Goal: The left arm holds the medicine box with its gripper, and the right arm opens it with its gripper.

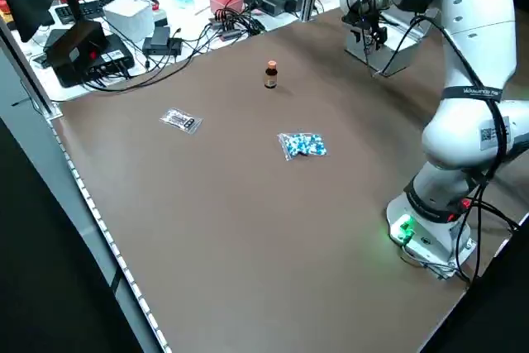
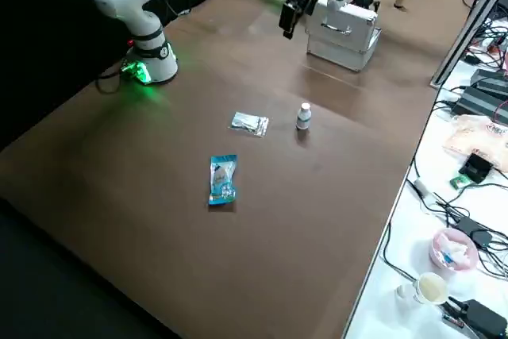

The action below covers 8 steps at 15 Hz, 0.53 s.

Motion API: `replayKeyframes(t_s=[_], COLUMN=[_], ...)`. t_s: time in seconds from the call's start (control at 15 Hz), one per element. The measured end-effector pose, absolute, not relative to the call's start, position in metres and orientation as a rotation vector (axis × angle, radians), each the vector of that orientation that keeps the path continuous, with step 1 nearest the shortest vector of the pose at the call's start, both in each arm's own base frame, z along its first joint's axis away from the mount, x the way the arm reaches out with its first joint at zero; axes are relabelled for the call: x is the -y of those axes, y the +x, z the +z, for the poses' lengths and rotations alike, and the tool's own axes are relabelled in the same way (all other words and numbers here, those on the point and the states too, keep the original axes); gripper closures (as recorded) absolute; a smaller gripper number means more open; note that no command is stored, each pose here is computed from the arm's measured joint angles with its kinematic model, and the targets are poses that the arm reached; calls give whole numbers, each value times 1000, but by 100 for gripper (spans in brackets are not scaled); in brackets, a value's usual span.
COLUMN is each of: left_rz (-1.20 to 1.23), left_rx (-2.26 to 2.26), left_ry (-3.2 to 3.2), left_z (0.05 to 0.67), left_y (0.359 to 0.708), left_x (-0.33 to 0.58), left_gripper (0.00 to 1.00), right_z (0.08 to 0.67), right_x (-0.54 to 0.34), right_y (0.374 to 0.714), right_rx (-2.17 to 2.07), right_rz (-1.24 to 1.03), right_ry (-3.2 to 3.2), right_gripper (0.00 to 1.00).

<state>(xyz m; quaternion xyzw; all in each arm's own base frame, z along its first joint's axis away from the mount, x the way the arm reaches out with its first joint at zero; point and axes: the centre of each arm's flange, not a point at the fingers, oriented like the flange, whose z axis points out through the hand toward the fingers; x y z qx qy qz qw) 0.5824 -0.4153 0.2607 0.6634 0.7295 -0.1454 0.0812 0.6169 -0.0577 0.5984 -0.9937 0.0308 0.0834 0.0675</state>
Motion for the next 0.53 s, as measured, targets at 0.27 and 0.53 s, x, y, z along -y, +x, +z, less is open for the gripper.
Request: replayKeyframes(t_s=[0.27, 0.53], left_rz=[-398, -349], left_rx=[-2115, -1867], left_ry=[2087, 2380], left_z=[303, 347], left_y=[586, 585], left_x=[384, 341], left_gripper=[0, 0], right_z=[611, 619], right_x=[51, 41], right_y=[607, 588], right_rx=[-77, -61], right_rz=[204, 108], right_ry=[-3003, -3012], right_gripper=[1, 1])
